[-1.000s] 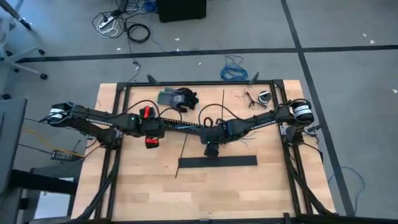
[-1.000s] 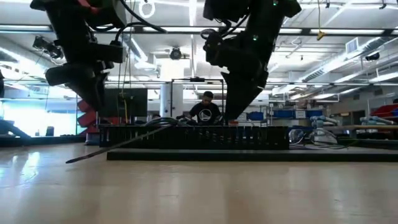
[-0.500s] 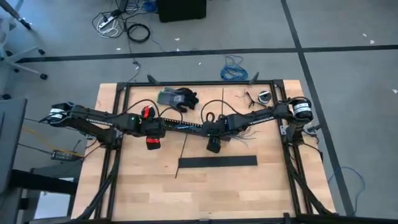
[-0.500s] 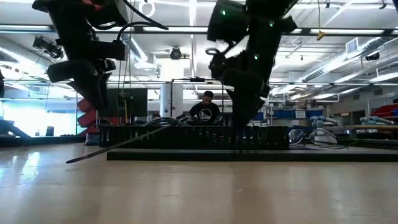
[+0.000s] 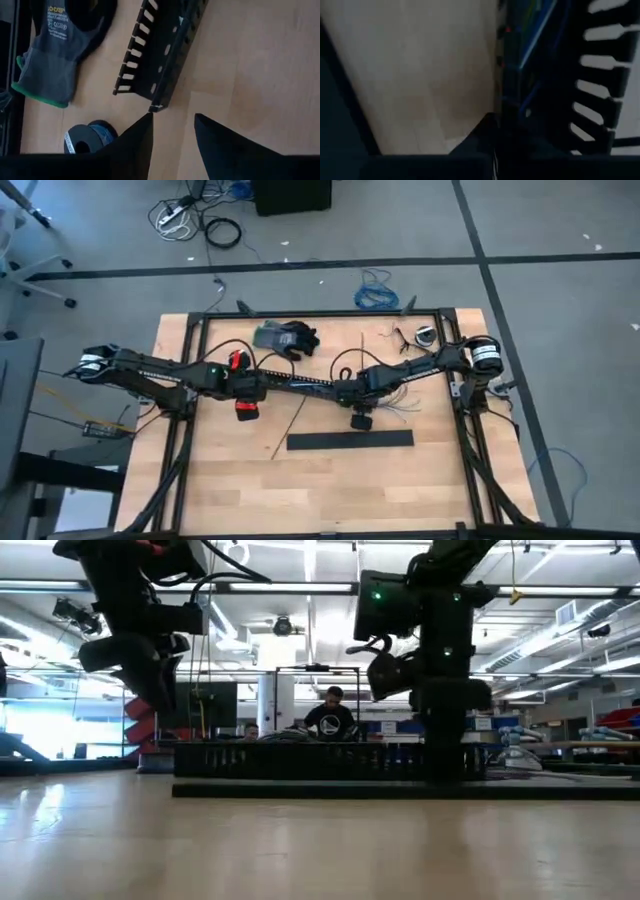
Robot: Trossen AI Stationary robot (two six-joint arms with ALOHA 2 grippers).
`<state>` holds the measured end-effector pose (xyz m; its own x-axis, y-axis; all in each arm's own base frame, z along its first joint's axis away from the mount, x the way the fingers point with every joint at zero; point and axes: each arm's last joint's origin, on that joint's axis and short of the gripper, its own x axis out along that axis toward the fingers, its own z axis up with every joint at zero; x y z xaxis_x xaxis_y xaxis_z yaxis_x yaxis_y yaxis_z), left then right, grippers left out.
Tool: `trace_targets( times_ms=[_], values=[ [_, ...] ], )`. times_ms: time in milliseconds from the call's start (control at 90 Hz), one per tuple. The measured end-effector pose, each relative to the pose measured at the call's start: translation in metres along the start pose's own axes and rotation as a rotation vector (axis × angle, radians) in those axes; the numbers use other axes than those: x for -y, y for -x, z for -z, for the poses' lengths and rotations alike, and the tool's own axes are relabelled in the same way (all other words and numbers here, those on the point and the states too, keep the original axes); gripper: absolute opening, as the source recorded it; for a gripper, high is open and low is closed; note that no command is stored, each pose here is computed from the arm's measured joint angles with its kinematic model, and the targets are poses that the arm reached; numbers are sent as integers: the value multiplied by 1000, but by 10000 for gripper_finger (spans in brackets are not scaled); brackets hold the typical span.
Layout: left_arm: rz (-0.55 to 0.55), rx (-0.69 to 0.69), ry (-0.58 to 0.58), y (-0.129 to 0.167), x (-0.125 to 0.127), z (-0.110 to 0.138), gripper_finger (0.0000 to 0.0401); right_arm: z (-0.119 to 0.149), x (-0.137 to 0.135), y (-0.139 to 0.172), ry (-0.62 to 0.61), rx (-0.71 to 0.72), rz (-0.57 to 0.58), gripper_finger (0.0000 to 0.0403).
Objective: Ziptie cables
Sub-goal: Put the ziptied wire cables into the black cable duct
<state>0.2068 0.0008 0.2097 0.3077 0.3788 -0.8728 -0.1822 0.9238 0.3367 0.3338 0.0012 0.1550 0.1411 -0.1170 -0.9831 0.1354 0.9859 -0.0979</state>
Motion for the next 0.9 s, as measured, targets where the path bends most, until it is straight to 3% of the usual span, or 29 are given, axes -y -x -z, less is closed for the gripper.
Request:
trace_targets(
  times_ms=[167, 278, 378, 556, 800, 900],
  values=[
    [31, -4, 12, 0, 1, 0, 137, 3, 3, 0, 215, -40, -20, 5],
    [41, -5, 23, 0, 1, 0, 137, 9, 7, 0, 276, -98, -45, 3],
    [43, -5, 29, 0, 1, 0, 137, 9, 11, -1, 264, -111, -47, 6],
    [44, 3, 33, 0, 1, -1, 137, 2, 11, 5, 127, -81, -47, 40],
    [46, 17, 38, 0, 2, -2, 137, -18, 4, 24, 149, 38, -97, 123],
    [46, 17, 35, 0, 2, -2, 137, -21, 2, 26, 172, 64, -53, 163]
  ],
)
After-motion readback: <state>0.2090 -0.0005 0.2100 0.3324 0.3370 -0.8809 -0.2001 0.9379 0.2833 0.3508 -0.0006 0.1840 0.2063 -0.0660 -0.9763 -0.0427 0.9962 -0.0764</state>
